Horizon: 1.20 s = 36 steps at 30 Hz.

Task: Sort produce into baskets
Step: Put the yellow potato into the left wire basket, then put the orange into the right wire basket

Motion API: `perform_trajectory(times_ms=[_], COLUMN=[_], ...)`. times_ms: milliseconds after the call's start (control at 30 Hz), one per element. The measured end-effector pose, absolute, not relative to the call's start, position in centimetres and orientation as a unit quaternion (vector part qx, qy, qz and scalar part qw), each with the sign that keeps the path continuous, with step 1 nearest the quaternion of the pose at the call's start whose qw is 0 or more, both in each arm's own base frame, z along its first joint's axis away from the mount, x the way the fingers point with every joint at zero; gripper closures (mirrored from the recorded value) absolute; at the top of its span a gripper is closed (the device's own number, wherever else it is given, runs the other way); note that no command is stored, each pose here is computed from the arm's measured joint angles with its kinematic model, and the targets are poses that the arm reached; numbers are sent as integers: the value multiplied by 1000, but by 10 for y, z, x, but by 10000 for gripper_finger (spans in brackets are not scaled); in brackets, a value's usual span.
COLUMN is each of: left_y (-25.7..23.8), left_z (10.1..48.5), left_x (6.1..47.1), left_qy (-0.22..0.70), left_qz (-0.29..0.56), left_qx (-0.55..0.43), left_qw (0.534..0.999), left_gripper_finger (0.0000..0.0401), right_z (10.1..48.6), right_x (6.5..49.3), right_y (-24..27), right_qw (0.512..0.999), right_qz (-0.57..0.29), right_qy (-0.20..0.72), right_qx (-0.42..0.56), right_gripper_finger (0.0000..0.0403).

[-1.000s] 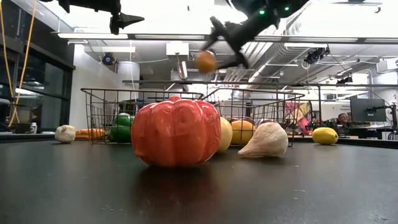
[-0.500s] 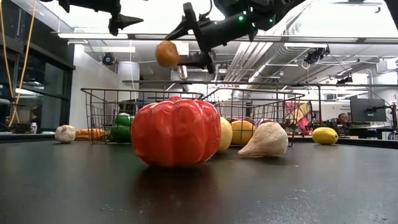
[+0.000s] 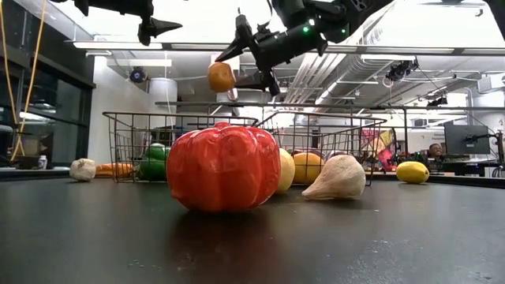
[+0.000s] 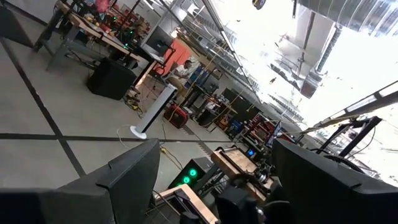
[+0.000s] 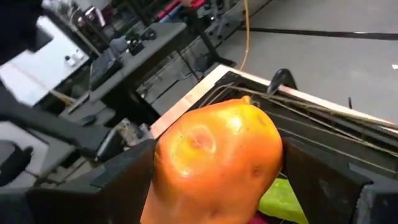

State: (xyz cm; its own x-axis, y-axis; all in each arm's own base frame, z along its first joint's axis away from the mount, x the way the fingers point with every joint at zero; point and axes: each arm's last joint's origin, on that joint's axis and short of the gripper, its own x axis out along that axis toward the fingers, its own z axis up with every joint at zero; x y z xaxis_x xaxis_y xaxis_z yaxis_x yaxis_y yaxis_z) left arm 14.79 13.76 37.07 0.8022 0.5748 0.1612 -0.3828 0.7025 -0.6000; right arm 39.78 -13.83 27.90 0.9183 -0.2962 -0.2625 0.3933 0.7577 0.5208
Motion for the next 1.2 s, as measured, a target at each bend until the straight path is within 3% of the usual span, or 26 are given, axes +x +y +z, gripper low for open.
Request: perform_trajectory(times_ms=[133, 367, 600, 767, 1067, 1200], left_y=[138, 138, 138, 138, 106, 77], left_z=[371, 371, 370, 370, 368, 351], left_x=[148, 148, 148, 148, 173, 198], left_qy=[-171, -170, -168, -169, -114, -39], left_qz=[264, 264, 268, 266, 129, 113], left_qx=[-281, -281, -274, -279, -314, -344], left_qw=[907, 907, 908, 907, 934, 931], left_gripper_finger=[103, 103, 103, 103, 103, 103], right_z=[278, 273, 269, 273, 307, 323], right_x=[395, 394, 394, 392, 375, 363], right_y=[-145, -143, -139, -145, -169, -176], right_qw=[919, 925, 924, 932, 951, 959], right_qz=[-197, -182, -170, -174, -96, -101], right_qy=[80, 114, 141, 126, 122, 123], right_qx=[332, 313, 312, 293, 266, 236], right_gripper_finger=[77, 72, 9, 27, 31, 31])
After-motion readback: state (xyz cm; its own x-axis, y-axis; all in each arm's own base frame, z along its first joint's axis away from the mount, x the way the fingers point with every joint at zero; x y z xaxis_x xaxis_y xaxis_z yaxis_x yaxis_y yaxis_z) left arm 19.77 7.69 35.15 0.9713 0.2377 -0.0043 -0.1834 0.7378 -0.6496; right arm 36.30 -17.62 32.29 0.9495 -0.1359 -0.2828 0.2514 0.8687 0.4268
